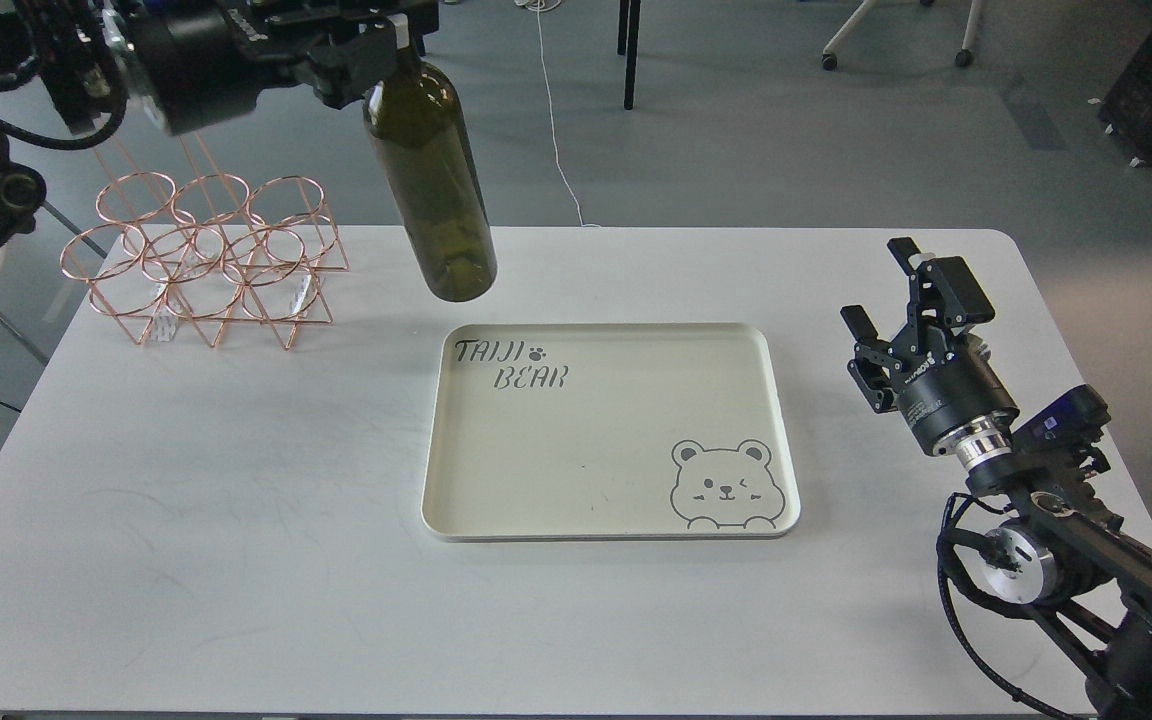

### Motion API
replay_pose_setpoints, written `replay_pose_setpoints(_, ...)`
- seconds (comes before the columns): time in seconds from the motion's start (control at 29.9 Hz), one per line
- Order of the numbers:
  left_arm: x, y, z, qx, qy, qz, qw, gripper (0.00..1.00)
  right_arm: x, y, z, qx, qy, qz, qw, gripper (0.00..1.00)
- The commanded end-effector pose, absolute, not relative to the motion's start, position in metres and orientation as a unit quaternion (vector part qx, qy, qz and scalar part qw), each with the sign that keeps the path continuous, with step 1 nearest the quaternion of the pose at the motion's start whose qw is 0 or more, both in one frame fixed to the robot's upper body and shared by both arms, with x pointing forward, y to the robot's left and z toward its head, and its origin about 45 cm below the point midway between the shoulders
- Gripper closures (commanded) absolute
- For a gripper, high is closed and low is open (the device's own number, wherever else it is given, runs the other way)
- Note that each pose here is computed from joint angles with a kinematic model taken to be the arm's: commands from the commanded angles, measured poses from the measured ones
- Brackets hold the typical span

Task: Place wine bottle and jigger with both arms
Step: 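Lift the wine bottle and carry it over the copper wine rack, then lower the bottle into a slot of the copper rack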

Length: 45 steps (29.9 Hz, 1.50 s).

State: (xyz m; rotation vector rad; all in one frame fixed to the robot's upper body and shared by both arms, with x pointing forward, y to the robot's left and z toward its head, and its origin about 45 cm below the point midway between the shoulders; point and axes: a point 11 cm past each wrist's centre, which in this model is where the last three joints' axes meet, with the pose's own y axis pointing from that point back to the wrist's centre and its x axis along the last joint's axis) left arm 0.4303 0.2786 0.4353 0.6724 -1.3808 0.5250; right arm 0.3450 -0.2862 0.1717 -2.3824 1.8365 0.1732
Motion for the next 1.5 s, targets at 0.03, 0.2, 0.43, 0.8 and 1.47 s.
replay_pose_setpoints(0.03,0.442,0.327,0.440,0.341,-0.589,0.281,0.677,0.90,0.344,-0.289,0.167,-0.787,0.611,0.058,0.057,0.05)
replay_pose_setpoints(0.2,0.452,0.364,0.440,0.370,-0.564,0.321,0.664,0.90,0.344,-0.292,0.165,-0.786,0.614,0.055,0.050,0.05)
replay_pose_setpoints(0.43,0.461,0.395,0.423,0.400,-0.543,0.350,0.650,0.90,0.344,-0.292,0.165,-0.786,0.613,0.054,0.050,0.05)
replay_pose_setpoints(0.8,0.466,0.404,0.405,0.420,-0.540,0.353,0.638,0.90,0.344,-0.291,0.165,-0.786,0.613,0.054,0.051,0.05)
replay_pose_setpoints(1.47,0.468,0.399,0.387,0.422,-0.527,0.346,0.651,0.89,0.344,-0.292,0.165,-0.786,0.614,0.055,0.052,0.05)
